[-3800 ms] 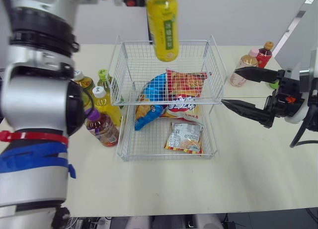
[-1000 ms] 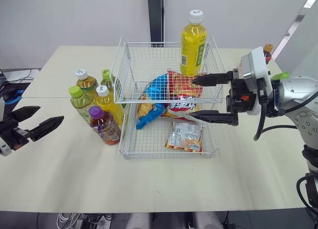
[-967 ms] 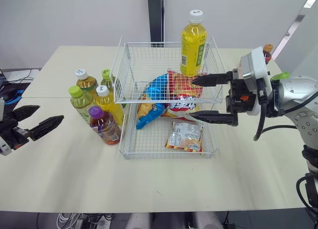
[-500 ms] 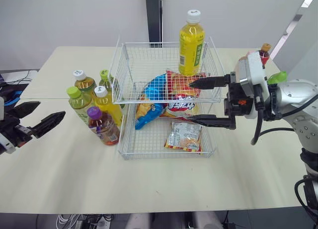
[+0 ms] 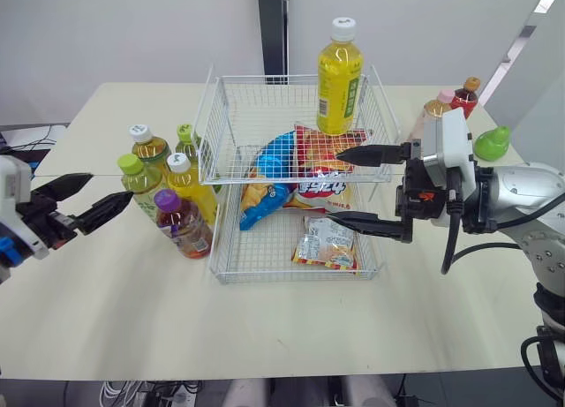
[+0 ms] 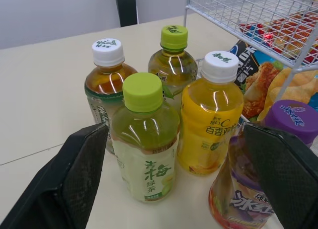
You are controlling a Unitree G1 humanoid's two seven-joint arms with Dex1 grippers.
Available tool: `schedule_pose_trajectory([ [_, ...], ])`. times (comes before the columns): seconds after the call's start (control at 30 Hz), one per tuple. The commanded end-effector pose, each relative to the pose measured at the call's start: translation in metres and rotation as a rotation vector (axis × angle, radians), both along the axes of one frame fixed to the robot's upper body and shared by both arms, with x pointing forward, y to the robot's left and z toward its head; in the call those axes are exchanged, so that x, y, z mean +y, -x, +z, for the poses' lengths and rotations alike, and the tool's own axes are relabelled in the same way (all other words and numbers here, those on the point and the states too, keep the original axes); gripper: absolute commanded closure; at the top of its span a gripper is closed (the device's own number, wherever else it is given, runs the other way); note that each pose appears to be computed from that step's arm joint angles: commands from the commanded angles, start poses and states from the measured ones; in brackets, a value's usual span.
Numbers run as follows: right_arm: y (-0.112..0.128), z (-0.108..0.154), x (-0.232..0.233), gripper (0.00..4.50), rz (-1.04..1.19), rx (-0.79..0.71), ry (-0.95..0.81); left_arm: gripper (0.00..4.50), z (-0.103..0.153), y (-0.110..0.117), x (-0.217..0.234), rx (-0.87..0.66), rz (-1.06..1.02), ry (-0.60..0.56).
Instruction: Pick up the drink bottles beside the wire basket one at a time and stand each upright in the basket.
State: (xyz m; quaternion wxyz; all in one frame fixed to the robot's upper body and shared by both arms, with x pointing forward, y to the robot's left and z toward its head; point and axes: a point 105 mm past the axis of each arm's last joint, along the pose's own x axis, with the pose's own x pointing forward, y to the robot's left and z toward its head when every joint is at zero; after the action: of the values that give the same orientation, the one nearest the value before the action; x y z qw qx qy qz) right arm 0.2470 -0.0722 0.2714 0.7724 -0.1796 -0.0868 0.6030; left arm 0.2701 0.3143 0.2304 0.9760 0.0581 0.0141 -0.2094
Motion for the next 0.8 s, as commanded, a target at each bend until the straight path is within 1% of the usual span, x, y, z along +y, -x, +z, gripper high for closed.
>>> schedule_pose_trajectory([
  [0.03, 0.005, 0.011, -0.001, 0.0, 0.001, -0.038, -0.027, 0.02, 0.019, -0.003, 0.005, -0.065, 0.011, -0.008],
  [0.23, 0.002, 0.011, 0.001, 0.0, 0.006, -0.026, -0.029, 0.02, 0.027, -0.008, 0.031, -0.077, 0.056, 0.017],
  [0.43, 0.002, 0.011, 0.003, 0.0, 0.001, -0.029, -0.024, 0.02, 0.026, -0.019, 0.039, -0.036, 0.032, 0.022],
  [0.6, 0.001, 0.012, 0.005, 0.0, 0.001, -0.031, -0.029, 0.02, 0.02, -0.04, 0.019, -0.008, -0.033, 0.0],
  [0.8, 0.0, 0.012, 0.006, 0.0, -0.004, -0.028, -0.022, 0.02, 0.016, -0.06, 0.007, -0.025, -0.005, -0.007],
])
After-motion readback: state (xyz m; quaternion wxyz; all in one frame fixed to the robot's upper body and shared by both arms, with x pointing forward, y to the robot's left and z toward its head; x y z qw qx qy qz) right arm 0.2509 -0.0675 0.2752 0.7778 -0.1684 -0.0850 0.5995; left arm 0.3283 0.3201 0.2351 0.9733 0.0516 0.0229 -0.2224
